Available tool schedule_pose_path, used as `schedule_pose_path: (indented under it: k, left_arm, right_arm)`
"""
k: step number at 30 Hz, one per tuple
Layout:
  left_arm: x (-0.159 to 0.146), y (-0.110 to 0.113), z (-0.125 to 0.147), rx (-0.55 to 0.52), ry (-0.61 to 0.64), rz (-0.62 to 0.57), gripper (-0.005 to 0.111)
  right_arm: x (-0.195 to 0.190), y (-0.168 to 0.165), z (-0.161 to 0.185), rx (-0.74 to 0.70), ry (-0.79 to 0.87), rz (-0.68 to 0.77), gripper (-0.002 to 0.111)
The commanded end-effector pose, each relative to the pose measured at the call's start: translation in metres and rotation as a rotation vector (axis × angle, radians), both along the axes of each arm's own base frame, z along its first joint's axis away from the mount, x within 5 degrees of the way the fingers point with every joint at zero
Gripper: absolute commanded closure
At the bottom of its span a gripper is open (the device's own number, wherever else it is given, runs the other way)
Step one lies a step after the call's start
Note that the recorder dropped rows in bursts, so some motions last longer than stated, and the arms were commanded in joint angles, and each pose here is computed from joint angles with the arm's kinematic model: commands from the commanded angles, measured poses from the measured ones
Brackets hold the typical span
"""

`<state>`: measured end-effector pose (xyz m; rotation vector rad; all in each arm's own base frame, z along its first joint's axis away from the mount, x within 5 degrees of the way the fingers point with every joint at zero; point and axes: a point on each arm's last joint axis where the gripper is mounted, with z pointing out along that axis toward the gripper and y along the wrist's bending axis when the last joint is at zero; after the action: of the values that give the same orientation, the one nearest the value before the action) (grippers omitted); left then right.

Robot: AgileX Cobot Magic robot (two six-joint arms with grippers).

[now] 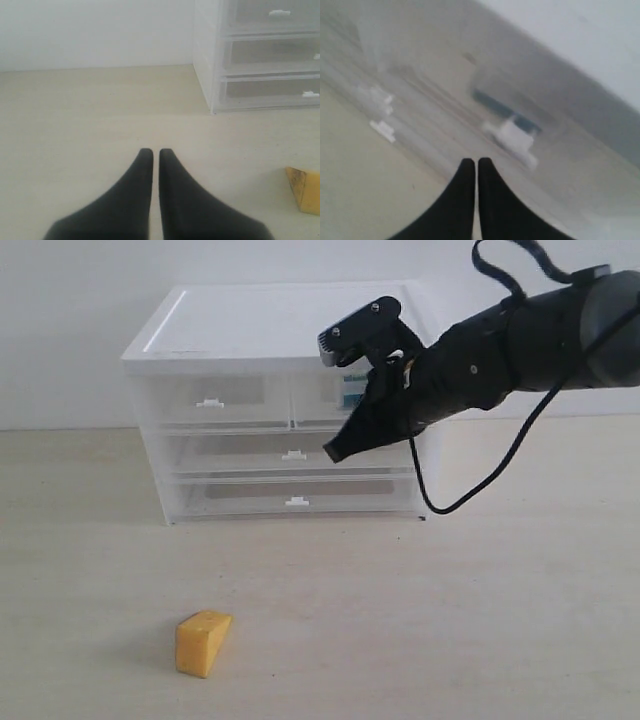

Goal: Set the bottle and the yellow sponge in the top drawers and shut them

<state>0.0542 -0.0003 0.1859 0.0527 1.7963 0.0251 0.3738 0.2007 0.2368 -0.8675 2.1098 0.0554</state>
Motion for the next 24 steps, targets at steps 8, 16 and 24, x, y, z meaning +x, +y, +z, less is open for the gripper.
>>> schedule_pose_path:
  k: [8, 16, 24]
  left_arm:
    - [0.000, 0.000, -0.001, -0.004, -0.004, 0.001, 0.103]
    - [0.000, 0.000, -0.001, -0.004, -0.004, 0.001, 0.103]
    - [0.000, 0.000, -0.001, -0.004, -0.004, 0.001, 0.103]
  right_arm:
    - [-0.043, -0.042, 0.042, -0.262, 0.230, -0.047, 0.108]
    - [-0.052, -0.100, 0.080, -0.179, 0.246, -0.374, 0.108]
    - [-0.075, -0.147, 0.106, -0.128, 0.270, -0.549, 0.108]
